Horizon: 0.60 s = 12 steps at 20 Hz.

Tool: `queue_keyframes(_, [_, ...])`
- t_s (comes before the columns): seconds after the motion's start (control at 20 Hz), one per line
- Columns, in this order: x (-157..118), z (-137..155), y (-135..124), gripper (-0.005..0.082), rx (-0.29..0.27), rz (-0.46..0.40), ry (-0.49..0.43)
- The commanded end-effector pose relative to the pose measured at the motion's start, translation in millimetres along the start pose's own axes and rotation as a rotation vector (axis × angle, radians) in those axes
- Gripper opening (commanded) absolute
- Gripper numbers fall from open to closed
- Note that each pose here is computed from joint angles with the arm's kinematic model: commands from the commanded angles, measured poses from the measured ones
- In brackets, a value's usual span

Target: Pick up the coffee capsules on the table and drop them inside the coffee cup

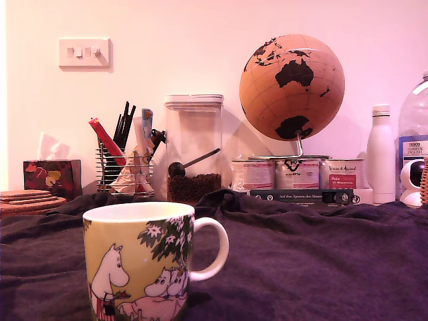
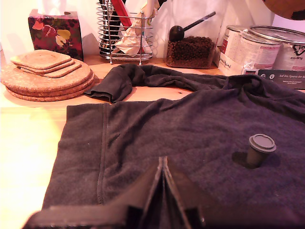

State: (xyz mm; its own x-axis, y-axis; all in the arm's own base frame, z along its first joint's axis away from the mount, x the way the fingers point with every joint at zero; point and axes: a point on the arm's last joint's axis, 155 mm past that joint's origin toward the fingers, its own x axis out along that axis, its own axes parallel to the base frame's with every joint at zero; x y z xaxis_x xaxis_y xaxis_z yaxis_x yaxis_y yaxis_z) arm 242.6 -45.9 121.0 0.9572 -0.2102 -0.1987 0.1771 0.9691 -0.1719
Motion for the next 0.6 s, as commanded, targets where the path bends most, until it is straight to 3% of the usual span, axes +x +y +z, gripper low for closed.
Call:
queue_keyframes(0.0, [-6, 46, -6, -0.0020, 0.017, -0.021, -0.201])
queue_keyframes(0.3, [-6, 47, -6, -0.0020, 0.016, -0.022, -0.203])
queue_keyframes(0.55, [-8, 56, -17, -0.0020, -0.036, -0.085, -0.235])
